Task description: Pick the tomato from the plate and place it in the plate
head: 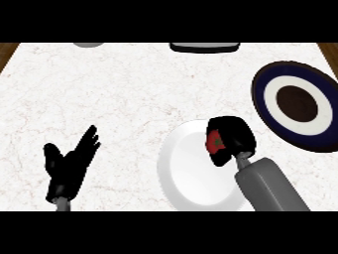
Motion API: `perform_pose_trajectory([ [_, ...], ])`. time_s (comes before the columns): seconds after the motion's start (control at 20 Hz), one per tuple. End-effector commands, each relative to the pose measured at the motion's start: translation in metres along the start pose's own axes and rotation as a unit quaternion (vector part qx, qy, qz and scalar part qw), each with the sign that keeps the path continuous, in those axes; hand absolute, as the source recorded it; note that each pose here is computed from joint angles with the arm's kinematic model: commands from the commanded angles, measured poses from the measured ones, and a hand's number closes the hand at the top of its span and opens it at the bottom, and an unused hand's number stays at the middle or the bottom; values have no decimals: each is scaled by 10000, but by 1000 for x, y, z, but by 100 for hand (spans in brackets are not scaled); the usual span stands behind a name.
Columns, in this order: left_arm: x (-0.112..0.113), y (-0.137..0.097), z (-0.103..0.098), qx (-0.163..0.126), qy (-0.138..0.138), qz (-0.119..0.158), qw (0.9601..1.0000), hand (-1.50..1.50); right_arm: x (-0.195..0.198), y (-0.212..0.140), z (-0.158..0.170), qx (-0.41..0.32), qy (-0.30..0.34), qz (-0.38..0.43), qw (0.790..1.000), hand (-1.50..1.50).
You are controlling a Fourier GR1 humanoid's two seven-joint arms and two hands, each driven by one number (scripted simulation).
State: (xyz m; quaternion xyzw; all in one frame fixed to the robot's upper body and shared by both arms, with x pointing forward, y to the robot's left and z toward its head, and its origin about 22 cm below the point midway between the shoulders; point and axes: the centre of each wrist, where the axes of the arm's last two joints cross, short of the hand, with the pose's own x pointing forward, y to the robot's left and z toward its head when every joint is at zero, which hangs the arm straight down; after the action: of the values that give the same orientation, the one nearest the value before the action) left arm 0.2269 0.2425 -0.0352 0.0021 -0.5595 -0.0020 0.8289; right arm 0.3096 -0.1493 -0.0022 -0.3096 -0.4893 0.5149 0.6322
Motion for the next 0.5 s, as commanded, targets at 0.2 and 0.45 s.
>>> perform_pose_trajectory([
  [0.2, 4, 9, -2, 122, 47, 47, 9999, 0, 21, 44, 83, -603, -611, -256, 9960, 150],
  [0.45, 3, -4, -9, 95, 71, 74, 9999, 0, 46, 48, 130, -1677, -1247, -769, 9749, 150],
])
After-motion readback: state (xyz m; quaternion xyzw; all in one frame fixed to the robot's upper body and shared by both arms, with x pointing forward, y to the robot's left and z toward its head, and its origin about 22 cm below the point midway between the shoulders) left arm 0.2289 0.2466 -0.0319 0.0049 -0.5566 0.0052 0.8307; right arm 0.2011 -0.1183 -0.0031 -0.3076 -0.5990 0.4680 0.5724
